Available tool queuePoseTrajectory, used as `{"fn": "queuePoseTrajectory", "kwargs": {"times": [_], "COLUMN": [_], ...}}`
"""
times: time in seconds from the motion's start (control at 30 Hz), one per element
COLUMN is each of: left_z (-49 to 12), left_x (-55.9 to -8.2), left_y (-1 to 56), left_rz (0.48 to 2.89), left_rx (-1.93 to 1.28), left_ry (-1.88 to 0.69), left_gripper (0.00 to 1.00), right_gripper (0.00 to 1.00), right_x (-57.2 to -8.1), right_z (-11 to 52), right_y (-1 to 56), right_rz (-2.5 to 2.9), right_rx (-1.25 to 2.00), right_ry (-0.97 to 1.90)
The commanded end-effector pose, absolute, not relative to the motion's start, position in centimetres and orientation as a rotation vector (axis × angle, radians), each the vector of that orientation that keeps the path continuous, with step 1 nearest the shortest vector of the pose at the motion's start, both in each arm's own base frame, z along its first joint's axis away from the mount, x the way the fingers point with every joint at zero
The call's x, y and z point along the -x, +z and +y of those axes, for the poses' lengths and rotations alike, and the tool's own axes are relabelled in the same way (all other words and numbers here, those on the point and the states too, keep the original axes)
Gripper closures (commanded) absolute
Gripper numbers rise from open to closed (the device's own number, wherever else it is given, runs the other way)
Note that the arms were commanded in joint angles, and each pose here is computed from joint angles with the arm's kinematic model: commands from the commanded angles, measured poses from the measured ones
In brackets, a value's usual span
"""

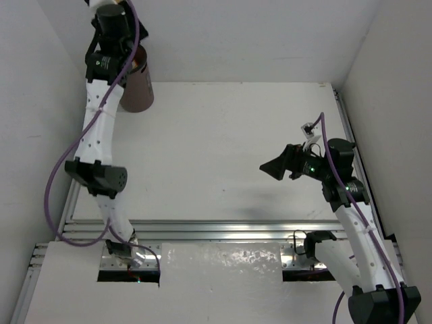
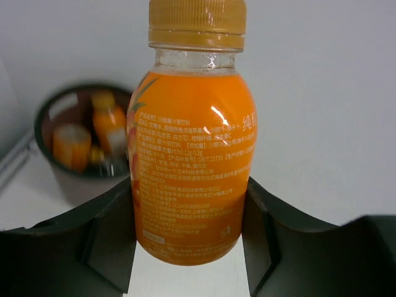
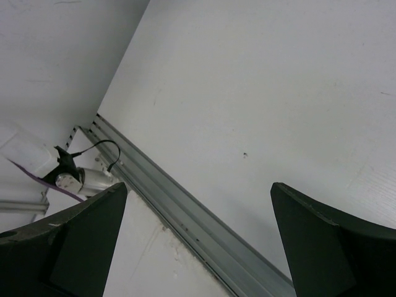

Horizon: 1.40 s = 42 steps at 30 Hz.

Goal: Put the plastic bottles in the bin

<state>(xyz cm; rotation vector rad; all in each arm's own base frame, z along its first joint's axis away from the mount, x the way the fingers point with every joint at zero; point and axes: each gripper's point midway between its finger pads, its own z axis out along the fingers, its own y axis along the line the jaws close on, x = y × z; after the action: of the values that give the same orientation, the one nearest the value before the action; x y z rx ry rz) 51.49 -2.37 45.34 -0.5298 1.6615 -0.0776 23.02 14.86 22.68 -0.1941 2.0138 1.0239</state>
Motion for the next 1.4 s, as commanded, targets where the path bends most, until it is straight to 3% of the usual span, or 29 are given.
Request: {"fn": "queuePoseTrajectory", "kwargs": {"times": [0.0, 0.23, 0.4, 0.47, 0.6, 0.63, 0.73, 0.83, 1.13, 1.23, 1.3, 1.33, 1.37], "left_z": [2.7, 10.3, 13.0, 13.1, 12.5, 12.1, 11.0, 9.8, 10.4, 8.7, 7.7, 6.8, 6.0], "left_x": [-57.4, -61.0, -65.1, -65.8, -67.3, -67.6, -67.4, -65.7, -61.2, -56.1, -53.8, -50.8, -49.3], "left_y": [44.5, 47.7, 43.8, 42.1, 38.9, 38.8, 39.1, 42.1, 44.0, 45.9, 40.8, 42.1, 39.9], "left_rz": [1.565, 1.231, 1.249, 1.261, 1.342, 1.349, 1.381, 1.370, 1.424, 1.501, 1.670, 1.676, 1.751], "left_rx": [0.591, 0.583, 0.575, 0.567, 0.543, 0.527, 0.507, 0.484, 0.579, 0.588, 0.644, 0.637, 0.660], "left_ry": [0.033, 0.158, 0.165, 0.153, 0.096, 0.075, 0.022, 0.004, 0.050, -0.021, -0.051, -0.093, -0.120], "left_gripper": [0.94, 0.84, 0.78, 0.70, 0.45, 0.33, 0.16, 0.09, 0.05, 0.00, 0.00, 0.00, 0.00], "right_gripper": [0.01, 0.01, 0.01, 0.01, 0.01, 0.01, 0.01, 0.01, 0.01, 0.01, 0.01, 0.01, 0.01], "right_x": [-23.2, -23.4, -23.6, -23.7, -23.8, -23.9, -24.0, -24.0, -24.0, -24.1, -25.4, -25.3, -25.6], "right_z": [15.3, 15.4, 15.2, 15.3, 15.5, 15.5, 15.4, 15.5, 15.6, 15.3, 13.6, 12.7, 11.6], "right_y": [22.8, 22.5, 21.8, 21.3, 20.7, 20.7, 20.7, 20.5, 20.2, 20.6, 21.8, 21.5, 21.8], "right_rz": [1.987, 1.999, 2.013, 2.022, 2.043, 2.045, 2.046, 2.052, 2.073, 2.084, 2.057, 2.083, 2.080], "right_rx": [0.227, 0.213, 0.192, 0.185, 0.177, 0.175, 0.169, 0.169, 0.171, 0.173, 0.124, 0.082, 0.046], "right_ry": [1.041, 1.061, 1.047, 1.048, 1.080, 1.079, 1.067, 1.071, 1.080, 1.046, 0.892, 0.821, 0.743]}}
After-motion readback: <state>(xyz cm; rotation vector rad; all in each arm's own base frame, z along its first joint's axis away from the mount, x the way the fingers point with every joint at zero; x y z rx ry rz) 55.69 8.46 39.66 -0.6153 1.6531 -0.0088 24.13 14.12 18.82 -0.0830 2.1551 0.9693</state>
